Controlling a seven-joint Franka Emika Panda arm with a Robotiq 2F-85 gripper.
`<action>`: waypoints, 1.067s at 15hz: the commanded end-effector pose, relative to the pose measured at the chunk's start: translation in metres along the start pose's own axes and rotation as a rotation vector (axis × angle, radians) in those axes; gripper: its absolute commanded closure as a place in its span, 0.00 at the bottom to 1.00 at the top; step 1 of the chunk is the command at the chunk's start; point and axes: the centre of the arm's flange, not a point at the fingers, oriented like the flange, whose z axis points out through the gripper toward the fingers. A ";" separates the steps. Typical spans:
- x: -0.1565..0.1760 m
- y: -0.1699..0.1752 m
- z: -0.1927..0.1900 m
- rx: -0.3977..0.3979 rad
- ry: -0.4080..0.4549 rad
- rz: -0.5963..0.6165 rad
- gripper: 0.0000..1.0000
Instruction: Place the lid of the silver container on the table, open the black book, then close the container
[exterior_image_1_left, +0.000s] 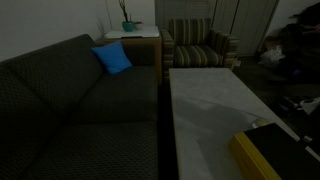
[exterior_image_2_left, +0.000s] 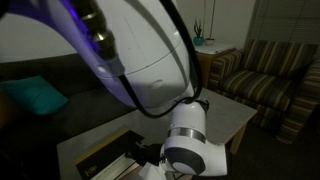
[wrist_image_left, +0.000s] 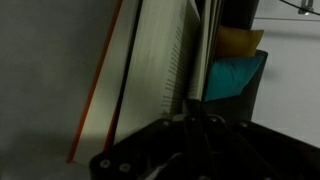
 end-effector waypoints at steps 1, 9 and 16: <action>0.011 0.035 -0.004 0.035 0.039 -0.043 1.00; 0.020 0.019 -0.006 -0.005 0.032 -0.055 1.00; 0.038 0.010 -0.011 -0.033 0.012 -0.083 1.00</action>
